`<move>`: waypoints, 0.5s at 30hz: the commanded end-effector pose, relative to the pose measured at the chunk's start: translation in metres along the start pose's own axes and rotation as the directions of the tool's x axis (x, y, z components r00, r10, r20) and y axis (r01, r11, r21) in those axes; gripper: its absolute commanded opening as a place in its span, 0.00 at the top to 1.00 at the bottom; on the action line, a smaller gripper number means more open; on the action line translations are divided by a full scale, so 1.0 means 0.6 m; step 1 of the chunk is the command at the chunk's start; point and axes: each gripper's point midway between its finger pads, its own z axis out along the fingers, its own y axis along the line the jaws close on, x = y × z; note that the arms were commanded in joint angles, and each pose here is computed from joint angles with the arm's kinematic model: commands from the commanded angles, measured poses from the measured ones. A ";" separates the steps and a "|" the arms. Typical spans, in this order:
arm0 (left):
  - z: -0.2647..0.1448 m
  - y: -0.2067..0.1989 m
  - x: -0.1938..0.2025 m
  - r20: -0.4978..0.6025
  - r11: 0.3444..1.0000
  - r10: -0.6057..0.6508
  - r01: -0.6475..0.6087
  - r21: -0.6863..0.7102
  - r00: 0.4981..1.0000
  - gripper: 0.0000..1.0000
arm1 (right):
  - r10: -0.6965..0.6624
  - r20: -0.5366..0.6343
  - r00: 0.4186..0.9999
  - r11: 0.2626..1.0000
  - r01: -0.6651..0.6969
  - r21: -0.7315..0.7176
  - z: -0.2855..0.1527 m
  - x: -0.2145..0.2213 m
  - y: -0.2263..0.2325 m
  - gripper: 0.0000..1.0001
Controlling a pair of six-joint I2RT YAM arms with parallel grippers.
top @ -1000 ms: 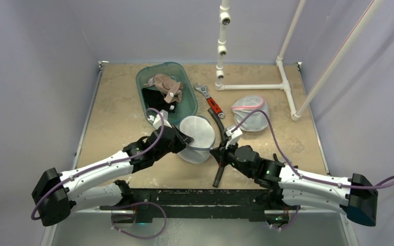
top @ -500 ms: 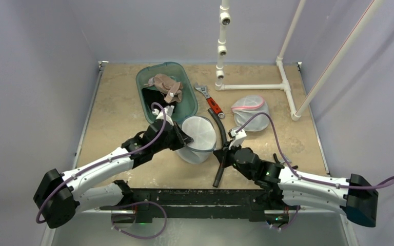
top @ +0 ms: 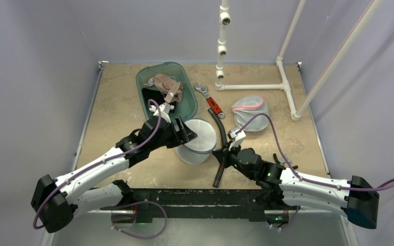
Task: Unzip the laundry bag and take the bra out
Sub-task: Unzip the laundry bag at the center of the board.
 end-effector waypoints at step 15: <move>-0.062 -0.111 0.116 0.051 0.958 -0.287 0.285 0.035 0.957 0.26 | -0.033 0.033 0.999 0.998 0.035 -0.055 0.018 -0.034 0.033 1.00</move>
